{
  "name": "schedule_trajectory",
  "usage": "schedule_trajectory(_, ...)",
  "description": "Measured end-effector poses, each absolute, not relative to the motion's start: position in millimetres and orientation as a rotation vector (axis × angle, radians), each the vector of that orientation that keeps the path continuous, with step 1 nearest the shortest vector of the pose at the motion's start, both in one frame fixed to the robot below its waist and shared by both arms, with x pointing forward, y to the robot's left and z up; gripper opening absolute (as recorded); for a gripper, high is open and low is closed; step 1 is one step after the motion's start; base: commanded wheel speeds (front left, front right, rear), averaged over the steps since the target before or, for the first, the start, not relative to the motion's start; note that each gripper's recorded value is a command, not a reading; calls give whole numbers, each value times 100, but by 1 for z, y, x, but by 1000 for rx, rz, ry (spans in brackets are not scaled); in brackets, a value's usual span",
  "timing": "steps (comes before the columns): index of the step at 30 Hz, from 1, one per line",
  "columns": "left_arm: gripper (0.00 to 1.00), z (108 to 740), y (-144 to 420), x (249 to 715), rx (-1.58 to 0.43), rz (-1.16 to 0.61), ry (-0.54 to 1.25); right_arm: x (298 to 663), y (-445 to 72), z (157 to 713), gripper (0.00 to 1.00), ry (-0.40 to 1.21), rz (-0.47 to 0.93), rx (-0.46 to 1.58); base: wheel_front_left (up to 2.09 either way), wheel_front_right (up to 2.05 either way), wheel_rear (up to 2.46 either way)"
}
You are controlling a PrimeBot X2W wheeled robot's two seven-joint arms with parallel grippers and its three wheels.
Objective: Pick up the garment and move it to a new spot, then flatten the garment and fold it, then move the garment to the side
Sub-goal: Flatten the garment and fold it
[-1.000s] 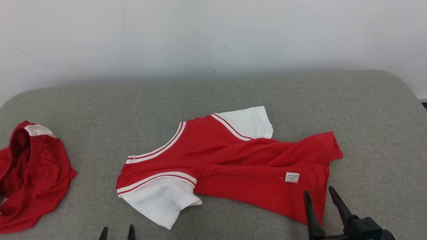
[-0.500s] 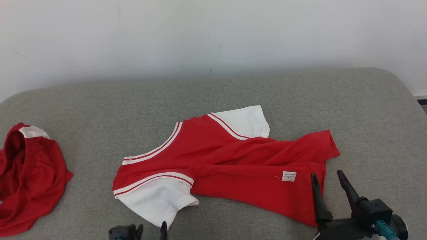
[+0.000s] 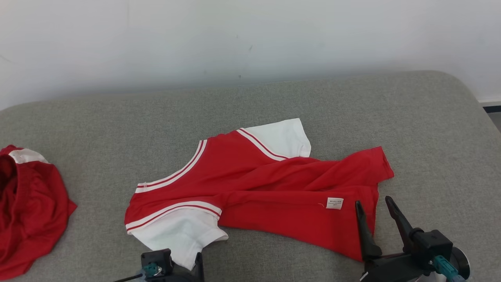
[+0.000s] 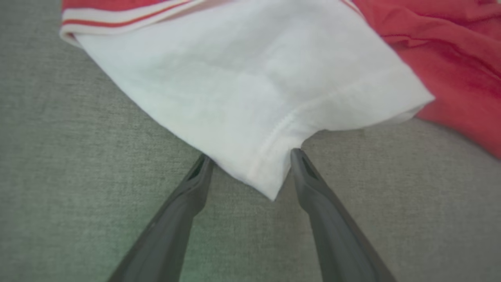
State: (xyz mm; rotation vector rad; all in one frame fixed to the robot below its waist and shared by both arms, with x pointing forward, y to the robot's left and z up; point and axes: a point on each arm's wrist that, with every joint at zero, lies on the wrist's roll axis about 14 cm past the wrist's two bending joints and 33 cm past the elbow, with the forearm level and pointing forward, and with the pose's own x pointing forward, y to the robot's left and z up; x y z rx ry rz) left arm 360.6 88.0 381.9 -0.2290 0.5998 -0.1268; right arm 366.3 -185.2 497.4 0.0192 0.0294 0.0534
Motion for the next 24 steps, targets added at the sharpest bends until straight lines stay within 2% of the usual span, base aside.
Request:
schedule_trajectory(1,98,381,86,361,-226,-133,606,367,-184,497,100,30,58,19,0,0,0)
schedule_trajectory(2,53,379,85,361,-222,-137,611,368,-182,497,100,36,63,18,0,0,0)
schedule_trajectory(3,22,378,85,362,-221,-135,616,369,-180,496,100,38,70,15,0,0,0)
schedule_trajectory(4,0,377,85,362,-218,-136,622,370,-178,496,100,42,76,13,0,0,0)
schedule_trajectory(11,0,373,93,362,-252,-92,621,379,-177,475,100,201,83,-33,0,0,0)
schedule_trajectory(17,0,372,107,360,-258,-49,612,383,-208,457,100,388,-9,-26,0,0,0)
schedule_trajectory(20,0,372,112,360,-261,-34,606,382,-221,453,100,439,-49,2,0,0,0)
schedule_trajectory(24,0,371,113,360,-268,-29,609,382,-215,445,100,488,-32,6,0,0,0)
